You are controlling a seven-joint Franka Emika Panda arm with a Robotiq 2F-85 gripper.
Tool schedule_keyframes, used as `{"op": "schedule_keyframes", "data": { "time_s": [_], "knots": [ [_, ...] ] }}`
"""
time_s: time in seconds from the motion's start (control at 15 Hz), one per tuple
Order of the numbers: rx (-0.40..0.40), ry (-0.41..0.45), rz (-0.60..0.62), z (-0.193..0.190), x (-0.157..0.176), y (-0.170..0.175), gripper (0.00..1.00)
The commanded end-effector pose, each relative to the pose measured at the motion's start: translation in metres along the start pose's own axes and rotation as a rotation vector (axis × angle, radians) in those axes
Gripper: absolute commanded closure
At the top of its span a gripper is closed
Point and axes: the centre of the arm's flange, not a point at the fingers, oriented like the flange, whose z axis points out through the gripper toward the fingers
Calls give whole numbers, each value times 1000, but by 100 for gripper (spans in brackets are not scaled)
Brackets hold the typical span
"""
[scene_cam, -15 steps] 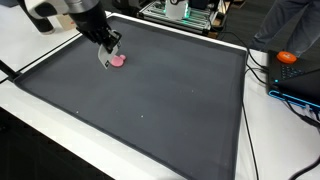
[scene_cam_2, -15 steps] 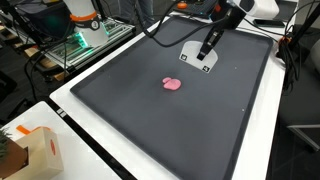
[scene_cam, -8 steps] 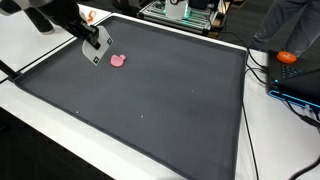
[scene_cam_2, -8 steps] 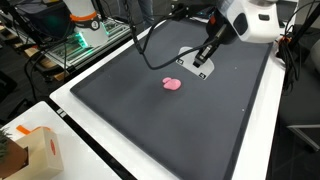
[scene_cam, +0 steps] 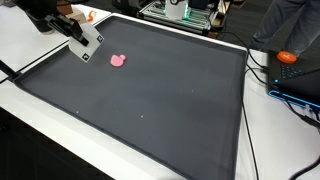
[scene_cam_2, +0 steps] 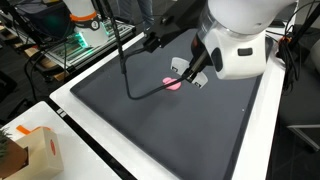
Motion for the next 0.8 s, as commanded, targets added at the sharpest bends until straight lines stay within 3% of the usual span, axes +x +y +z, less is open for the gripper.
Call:
{"op": "schedule_keyframes", "data": {
  "time_s": [0.0, 0.73],
  "knots": [
    [96, 10, -15, -3, 6, 29, 99],
    [270, 69, -65, 12, -17, 94, 99]
  ]
}}
